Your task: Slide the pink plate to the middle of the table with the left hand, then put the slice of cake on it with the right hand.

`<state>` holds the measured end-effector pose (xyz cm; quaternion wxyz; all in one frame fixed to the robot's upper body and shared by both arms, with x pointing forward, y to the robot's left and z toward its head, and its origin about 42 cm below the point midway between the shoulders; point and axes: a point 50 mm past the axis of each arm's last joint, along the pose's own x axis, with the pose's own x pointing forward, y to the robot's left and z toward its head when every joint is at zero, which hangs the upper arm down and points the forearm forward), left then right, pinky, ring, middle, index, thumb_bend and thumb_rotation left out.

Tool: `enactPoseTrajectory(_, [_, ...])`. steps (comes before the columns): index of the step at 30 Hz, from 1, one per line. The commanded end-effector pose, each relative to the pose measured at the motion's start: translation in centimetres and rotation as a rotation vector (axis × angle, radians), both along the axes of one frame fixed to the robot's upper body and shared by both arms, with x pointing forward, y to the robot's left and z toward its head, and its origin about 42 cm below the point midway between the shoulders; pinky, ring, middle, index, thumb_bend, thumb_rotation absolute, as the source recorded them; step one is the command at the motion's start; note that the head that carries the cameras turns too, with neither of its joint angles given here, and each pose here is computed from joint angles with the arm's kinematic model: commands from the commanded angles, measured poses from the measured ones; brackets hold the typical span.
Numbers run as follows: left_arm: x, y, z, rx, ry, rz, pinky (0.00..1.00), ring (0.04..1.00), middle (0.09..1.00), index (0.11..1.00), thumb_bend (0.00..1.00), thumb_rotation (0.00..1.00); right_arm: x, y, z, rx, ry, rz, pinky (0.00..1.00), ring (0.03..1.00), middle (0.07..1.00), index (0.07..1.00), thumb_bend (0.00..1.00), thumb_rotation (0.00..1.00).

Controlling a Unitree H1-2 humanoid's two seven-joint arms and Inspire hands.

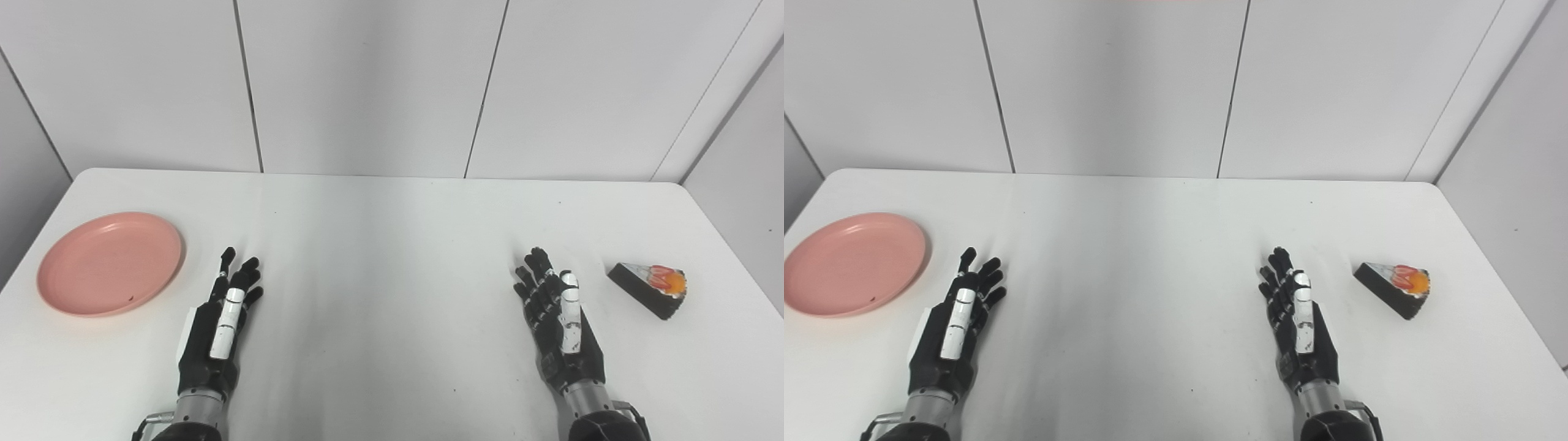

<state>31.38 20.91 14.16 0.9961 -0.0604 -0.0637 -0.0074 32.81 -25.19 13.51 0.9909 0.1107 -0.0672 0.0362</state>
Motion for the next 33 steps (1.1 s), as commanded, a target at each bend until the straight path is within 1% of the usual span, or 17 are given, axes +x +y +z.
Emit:
enactPoseTrajectory(1, [0.75,-0.18,1.32,0.007,-0.068,-0.013,0.91,0.929,0.916,1.000,0.77,0.84,-0.13,-0.01,0.21,0.005,-0.012,-0.004,1.00,0.963,0.979,0.961,0.79,0.99])
enactPoseTrajectory(4, [0.71,-0.08,1.34,0.008,-0.070,-0.013,0.91,0.931,0.918,1.000,0.77,0.85,-0.15,0.06,0.17,0.004,-0.016,-0.007,0.99,0.962,0.983,0.965,0.80,0.99])
enactPoseTrajectory(6, [0.68,-0.03,1.36,0.007,-0.071,-0.012,0.91,0.934,0.936,1.000,0.76,0.85,-0.14,0.10,0.15,0.002,-0.021,-0.007,1.00,0.967,0.988,0.970,0.81,0.98])
enactPoseTrajectory(7, [0.67,-0.02,1.38,0.006,-0.071,-0.011,0.93,0.945,0.956,1.000,0.75,0.85,-0.13,0.11,0.13,-0.001,-0.024,-0.006,1.00,0.969,0.991,0.973,0.81,0.98])
enactPoseTrajectory(9, [0.66,-0.03,1.42,0.007,-0.072,-0.012,0.94,0.952,0.967,1.000,0.75,0.85,-0.11,0.12,0.08,-0.004,-0.028,-0.005,1.00,0.970,0.992,0.973,0.81,0.99])
enactPoseTrajectory(11, [0.67,-0.04,1.46,0.010,-0.076,-0.013,0.98,0.982,0.993,1.000,0.75,0.86,-0.09,0.12,0.01,-0.009,-0.031,-0.005,1.00,0.963,0.987,0.968,0.82,0.98])
enactPoseTrajectory(15, [0.69,-0.07,1.51,0.024,-0.078,-0.010,1.00,0.999,1.000,1.000,0.76,0.87,-0.08,0.12,-0.03,-0.010,-0.028,-0.005,0.99,0.961,0.983,0.965,0.84,0.97])
enactPoseTrajectory(20, [0.71,-0.03,1.55,0.046,-0.085,0.003,1.00,1.000,1.000,1.000,0.78,0.89,-0.08,0.11,-0.01,-0.012,-0.026,-0.005,0.99,0.963,0.980,0.963,0.83,0.97])
enactPoseTrajectory(24, [0.61,0.04,1.56,0.042,-0.120,0.011,1.00,1.000,1.000,1.000,0.76,0.88,-0.14,0.17,0.06,-0.012,-0.030,-0.003,0.99,0.961,0.982,0.962,0.84,0.97])
enactPoseTrajectory(25, [0.58,0.04,1.56,0.046,-0.141,0.016,1.00,1.000,1.000,1.000,0.75,0.88,-0.16,0.22,0.12,-0.011,-0.028,-0.003,0.99,0.961,0.982,0.962,0.84,0.97])
enactPoseTrajectory(28, [0.53,0.00,1.53,0.062,-0.188,0.019,1.00,1.000,1.000,1.000,0.70,0.88,-0.16,0.28,0.20,-0.010,-0.026,-0.003,0.98,0.958,0.980,0.960,0.84,0.98])
enactPoseTrajectory(30, [0.50,-0.03,1.50,0.072,-0.205,0.016,1.00,1.000,1.000,1.000,0.69,0.89,-0.14,0.27,0.18,-0.013,-0.025,-0.002,0.98,0.958,0.980,0.960,0.83,0.98])
enactPoseTrajectory(33, [0.46,-0.06,1.47,0.076,-0.209,0.019,1.00,1.000,1.000,1.000,0.71,0.89,-0.11,0.24,0.15,-0.014,-0.023,0.000,0.99,0.959,0.980,0.959,0.83,0.98])
